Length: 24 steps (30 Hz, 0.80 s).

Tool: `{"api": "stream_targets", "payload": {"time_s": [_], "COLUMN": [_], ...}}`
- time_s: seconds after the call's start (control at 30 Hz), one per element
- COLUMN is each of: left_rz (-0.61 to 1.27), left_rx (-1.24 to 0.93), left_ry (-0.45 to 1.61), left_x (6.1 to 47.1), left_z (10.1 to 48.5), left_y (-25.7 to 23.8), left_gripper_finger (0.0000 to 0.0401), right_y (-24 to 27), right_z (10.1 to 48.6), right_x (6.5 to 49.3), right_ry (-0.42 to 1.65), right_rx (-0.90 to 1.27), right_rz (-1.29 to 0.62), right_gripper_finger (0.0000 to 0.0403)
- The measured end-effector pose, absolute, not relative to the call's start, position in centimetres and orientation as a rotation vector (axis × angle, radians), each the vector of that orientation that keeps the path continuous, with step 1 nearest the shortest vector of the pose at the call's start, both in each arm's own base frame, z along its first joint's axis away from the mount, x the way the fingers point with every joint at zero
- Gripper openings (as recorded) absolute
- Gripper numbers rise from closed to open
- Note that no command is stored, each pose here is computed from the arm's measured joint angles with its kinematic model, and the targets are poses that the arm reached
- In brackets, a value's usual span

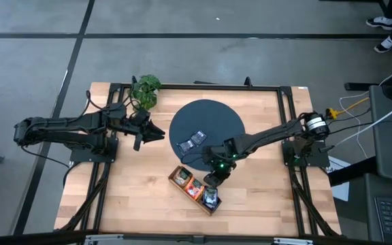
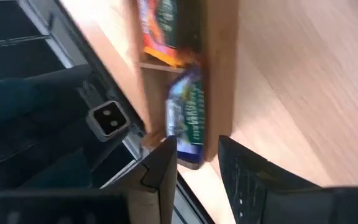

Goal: Pick & Place Tea
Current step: Put the violet tea bag into the right section of the wooden organizer

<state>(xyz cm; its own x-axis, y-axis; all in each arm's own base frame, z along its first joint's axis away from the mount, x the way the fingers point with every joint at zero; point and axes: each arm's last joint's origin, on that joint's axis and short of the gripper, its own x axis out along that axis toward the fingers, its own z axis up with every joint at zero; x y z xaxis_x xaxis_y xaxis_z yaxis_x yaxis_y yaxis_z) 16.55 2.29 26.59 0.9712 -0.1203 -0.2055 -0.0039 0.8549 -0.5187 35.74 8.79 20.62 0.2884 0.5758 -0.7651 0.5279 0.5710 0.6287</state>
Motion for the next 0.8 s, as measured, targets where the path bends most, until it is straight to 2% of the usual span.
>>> {"api": "stream_targets", "payload": {"time_s": [0.5,0.63,0.8], "left_rz": [-0.055,-0.055,-0.056], "left_rx": [-0.542,-0.542,-0.542], "left_ry": [0.264,0.266,0.262], "left_x": [16.7,16.7,16.7], "left_z": [26.2,26.2,26.2], "left_y": [2.3,2.3,2.3], "left_gripper_finger": [0.0114,0.0114,0.0114], "right_y": [9.9,9.9,10.3], "right_z": [19.1,19.1,19.1], "right_x": [36.3,36.2,36.1], "right_ry": [1.375,1.380,1.387], "right_rx": [1.058,1.055,1.053], "right_rz": [0.052,0.041,0.038], "right_gripper_finger": [0.0113,0.0080,0.0014]}}
